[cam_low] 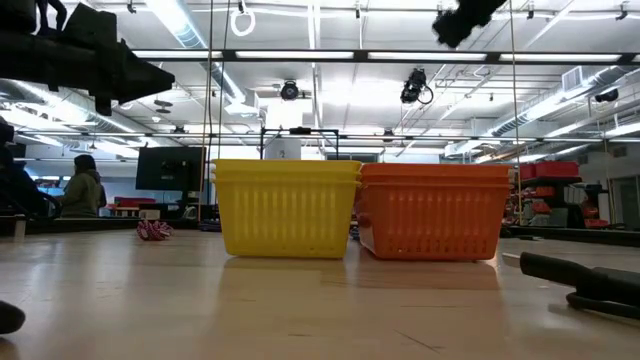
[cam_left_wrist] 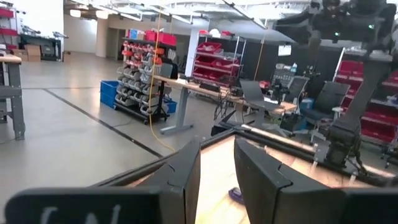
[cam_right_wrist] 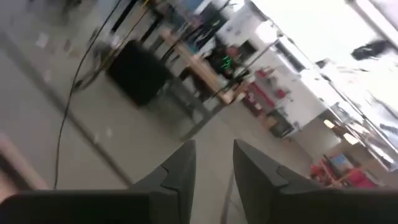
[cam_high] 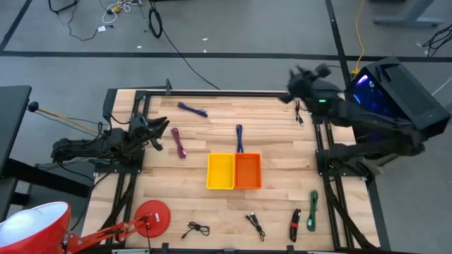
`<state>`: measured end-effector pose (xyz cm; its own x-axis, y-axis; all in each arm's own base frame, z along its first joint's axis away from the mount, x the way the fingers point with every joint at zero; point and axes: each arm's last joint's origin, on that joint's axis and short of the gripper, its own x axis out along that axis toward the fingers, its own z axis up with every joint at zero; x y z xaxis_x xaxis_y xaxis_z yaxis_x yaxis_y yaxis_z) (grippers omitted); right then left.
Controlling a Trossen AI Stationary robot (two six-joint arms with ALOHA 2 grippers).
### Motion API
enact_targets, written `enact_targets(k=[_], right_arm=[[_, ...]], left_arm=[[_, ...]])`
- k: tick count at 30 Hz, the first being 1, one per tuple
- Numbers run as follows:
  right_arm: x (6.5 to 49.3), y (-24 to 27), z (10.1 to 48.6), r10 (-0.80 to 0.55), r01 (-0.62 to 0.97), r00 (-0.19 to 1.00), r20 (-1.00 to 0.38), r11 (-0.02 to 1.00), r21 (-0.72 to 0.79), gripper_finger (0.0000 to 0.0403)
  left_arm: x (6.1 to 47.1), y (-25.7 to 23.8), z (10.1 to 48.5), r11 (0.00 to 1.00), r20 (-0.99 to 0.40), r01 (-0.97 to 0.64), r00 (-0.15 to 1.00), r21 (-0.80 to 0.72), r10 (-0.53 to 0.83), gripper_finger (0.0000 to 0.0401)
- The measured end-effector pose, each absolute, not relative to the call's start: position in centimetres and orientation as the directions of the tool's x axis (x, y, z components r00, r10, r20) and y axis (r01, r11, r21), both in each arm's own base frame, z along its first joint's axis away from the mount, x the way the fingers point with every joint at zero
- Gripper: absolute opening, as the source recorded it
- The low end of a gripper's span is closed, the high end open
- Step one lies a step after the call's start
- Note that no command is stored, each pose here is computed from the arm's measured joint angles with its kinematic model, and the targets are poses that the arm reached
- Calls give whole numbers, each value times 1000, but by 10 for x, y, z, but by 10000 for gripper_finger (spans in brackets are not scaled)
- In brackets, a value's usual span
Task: Pick & Place USB Port
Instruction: Put the top black charger cable into the yellow bin
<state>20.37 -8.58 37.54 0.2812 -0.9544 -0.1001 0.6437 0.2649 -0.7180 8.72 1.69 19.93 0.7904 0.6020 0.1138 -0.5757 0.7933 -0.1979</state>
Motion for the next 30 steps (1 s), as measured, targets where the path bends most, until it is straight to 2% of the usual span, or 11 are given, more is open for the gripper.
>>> enact_targets(k=[3,5,9,14,16,19,30], right_arm=[[212,-102,339,-963,500,120,-241,268,-823,110],[207,-111,316,-938,429,11,-347,317,-846,110],[188,-123,284,-760,530,-62,-647,525,-667,110],[158,-130,266,-684,600,-169,-710,499,-624,111],[148,-130,261,-674,644,-149,-724,489,-588,117],[135,-129,250,-630,721,-35,-776,522,-456,135],[117,-126,210,-572,819,242,-784,554,-152,237]], left_arm=[[88,17,196,791,89,-578,794,-200,602,103],[88,17,194,789,71,-580,795,-202,602,103],[88,17,194,790,65,-581,796,-197,602,103],[88,17,194,789,64,-581,796,-199,602,103],[88,17,194,789,64,-580,796,-200,602,103],[88,17,194,789,64,-580,796,-201,601,103],[88,17,194,787,66,-576,796,-222,602,103]])
